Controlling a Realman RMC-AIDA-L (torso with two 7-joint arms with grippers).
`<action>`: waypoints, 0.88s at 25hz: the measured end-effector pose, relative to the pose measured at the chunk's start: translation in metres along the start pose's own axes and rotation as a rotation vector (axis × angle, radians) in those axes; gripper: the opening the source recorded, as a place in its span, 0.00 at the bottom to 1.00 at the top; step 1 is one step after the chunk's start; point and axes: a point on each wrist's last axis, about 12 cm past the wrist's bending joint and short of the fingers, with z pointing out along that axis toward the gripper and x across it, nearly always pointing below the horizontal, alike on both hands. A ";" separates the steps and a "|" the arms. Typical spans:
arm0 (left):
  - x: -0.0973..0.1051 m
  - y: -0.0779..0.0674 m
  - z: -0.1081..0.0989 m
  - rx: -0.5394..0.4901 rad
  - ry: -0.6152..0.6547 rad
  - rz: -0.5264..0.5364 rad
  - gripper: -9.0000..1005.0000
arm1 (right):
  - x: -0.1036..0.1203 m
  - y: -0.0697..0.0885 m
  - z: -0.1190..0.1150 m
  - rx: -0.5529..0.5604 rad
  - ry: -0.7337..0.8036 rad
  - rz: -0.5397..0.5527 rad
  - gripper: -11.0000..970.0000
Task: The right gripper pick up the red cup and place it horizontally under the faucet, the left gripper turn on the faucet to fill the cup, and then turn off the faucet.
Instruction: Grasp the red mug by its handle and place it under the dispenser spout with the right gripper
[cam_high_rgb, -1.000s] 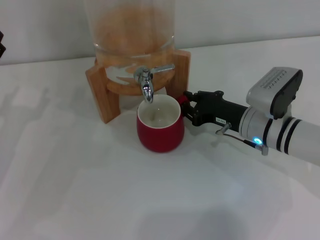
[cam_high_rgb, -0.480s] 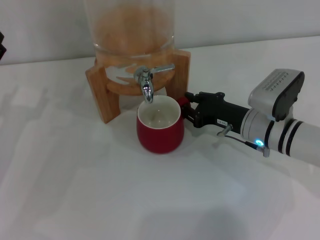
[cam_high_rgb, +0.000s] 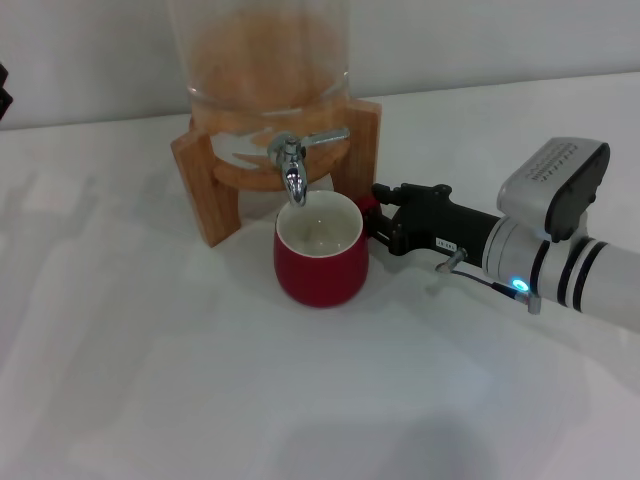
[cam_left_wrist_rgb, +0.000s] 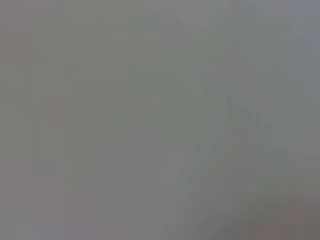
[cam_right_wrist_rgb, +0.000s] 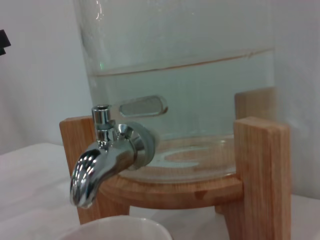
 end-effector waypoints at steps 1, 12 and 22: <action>0.000 0.000 0.000 0.000 0.000 0.000 0.83 | 0.000 0.000 0.000 0.001 0.001 0.000 0.36; 0.000 0.000 0.000 0.001 0.000 0.000 0.83 | 0.006 -0.001 -0.006 0.007 0.007 0.011 0.36; 0.001 0.000 0.000 0.001 0.004 0.000 0.83 | 0.012 0.000 -0.015 0.006 -0.006 0.027 0.36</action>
